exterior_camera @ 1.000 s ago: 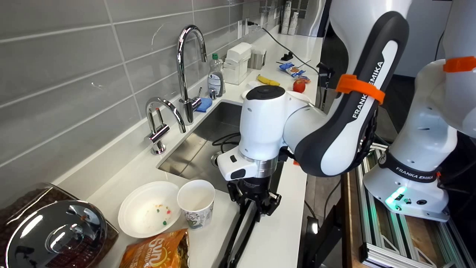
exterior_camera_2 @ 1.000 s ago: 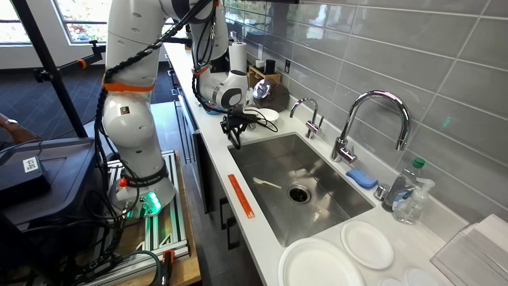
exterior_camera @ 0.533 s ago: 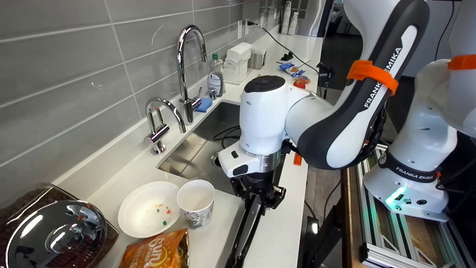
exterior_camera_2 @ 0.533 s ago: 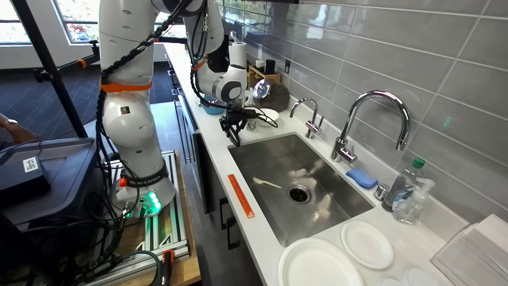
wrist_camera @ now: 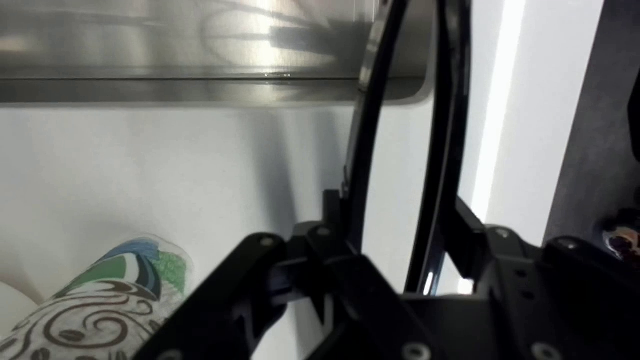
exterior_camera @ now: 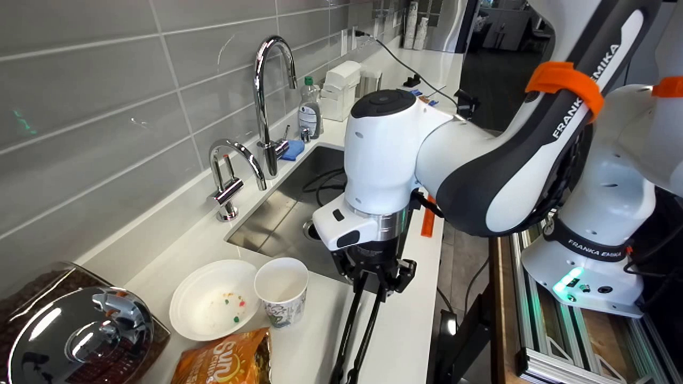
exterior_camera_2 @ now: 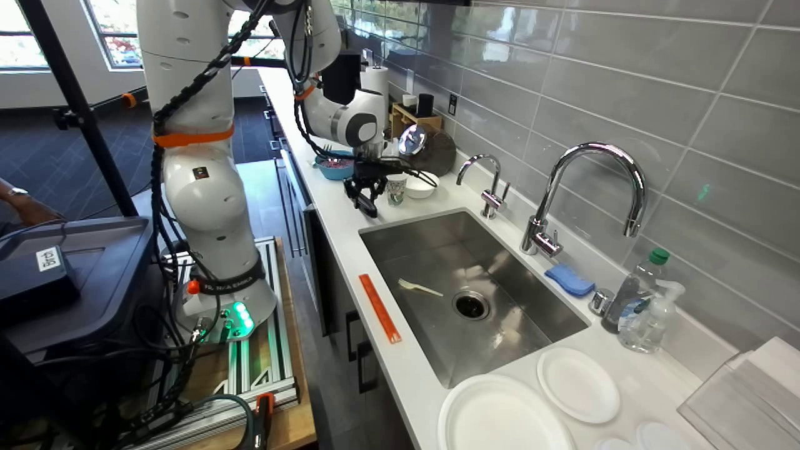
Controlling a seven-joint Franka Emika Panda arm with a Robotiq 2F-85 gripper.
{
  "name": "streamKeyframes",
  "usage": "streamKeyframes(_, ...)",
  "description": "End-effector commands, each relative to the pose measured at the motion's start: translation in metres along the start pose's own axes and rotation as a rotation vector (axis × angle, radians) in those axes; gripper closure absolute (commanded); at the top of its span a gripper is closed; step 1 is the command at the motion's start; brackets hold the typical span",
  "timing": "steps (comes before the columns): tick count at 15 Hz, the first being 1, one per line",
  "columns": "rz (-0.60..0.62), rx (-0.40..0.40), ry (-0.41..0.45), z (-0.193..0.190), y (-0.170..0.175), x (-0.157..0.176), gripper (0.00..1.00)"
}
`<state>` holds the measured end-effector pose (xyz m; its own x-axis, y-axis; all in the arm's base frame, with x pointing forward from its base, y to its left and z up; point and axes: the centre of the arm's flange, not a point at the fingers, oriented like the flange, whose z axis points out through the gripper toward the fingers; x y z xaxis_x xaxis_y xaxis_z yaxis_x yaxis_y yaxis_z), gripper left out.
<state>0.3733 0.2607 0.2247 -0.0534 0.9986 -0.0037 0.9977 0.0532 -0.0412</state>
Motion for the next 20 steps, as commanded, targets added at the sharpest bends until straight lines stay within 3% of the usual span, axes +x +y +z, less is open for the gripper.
streamKeyframes(1, -0.02, 0.001, -0.04, -0.015, -0.004, 0.004, 0.58)
streamKeyframes(5, -0.025, -0.011, -0.053, -0.026, -0.007, 0.009, 0.83)
streamKeyframes(14, -0.054, -0.125, -0.172, -0.083, -0.024, 0.049, 0.83)
streamKeyframes(20, -0.034, -0.186, -0.187, -0.107, -0.013, 0.08, 0.83)
